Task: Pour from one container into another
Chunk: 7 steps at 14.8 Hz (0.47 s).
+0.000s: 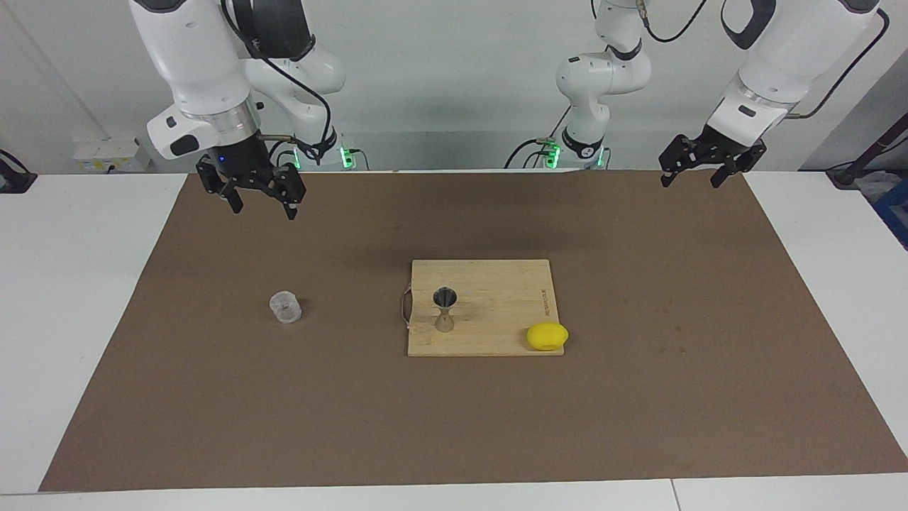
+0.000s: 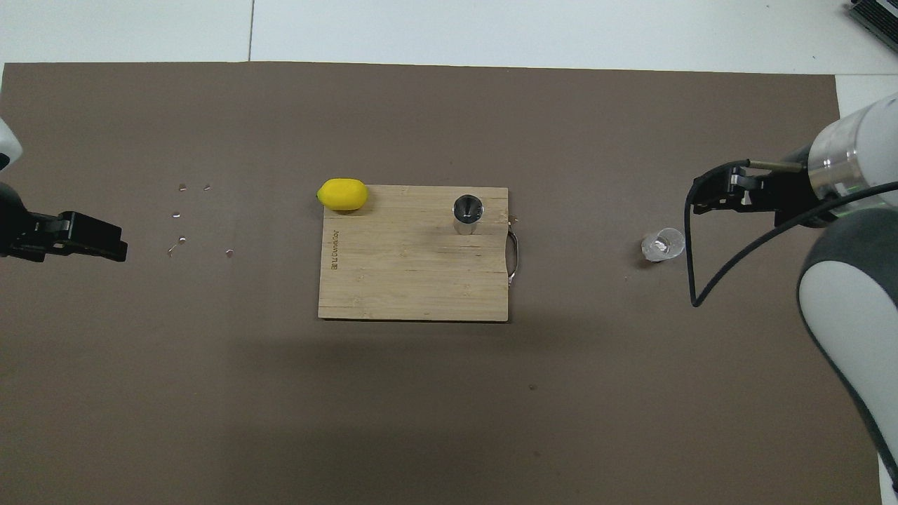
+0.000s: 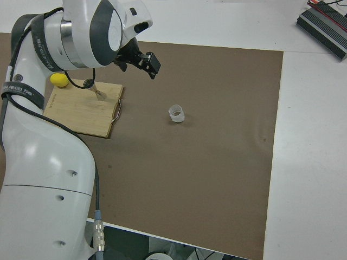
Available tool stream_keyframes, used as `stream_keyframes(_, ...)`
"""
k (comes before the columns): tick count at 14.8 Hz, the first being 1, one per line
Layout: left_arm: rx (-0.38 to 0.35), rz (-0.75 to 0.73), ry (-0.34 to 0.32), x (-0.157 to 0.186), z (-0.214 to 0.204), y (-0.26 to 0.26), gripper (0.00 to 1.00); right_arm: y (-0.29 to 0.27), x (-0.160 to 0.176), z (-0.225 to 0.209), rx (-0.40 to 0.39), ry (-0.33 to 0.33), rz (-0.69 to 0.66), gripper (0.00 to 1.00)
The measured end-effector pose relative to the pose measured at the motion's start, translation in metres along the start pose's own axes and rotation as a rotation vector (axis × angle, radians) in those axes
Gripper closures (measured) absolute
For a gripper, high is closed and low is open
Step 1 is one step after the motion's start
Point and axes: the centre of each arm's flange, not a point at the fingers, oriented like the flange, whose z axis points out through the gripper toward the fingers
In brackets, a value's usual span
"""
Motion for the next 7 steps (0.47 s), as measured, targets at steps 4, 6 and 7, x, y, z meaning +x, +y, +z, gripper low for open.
stream_keyframes(4, 0.000, 0.000, 0.000, 0.000, 0.000, 0.000, 0.00, 0.003, -0.007, -0.008, -0.018, -0.056, 0.001, 0.00)
stream_keyframes(6, 0.000, 0.000, 0.000, 0.000, 0.000, 0.000, 0.00, 0.004, -0.012, 0.001, -0.028, -0.080, 0.000, 0.00)
stream_keyframes(7, 0.000, 0.000, 0.000, 0.000, 0.000, 0.000, 0.00, 0.004, -0.016, 0.005, -0.032, -0.086, 0.000, 0.00)
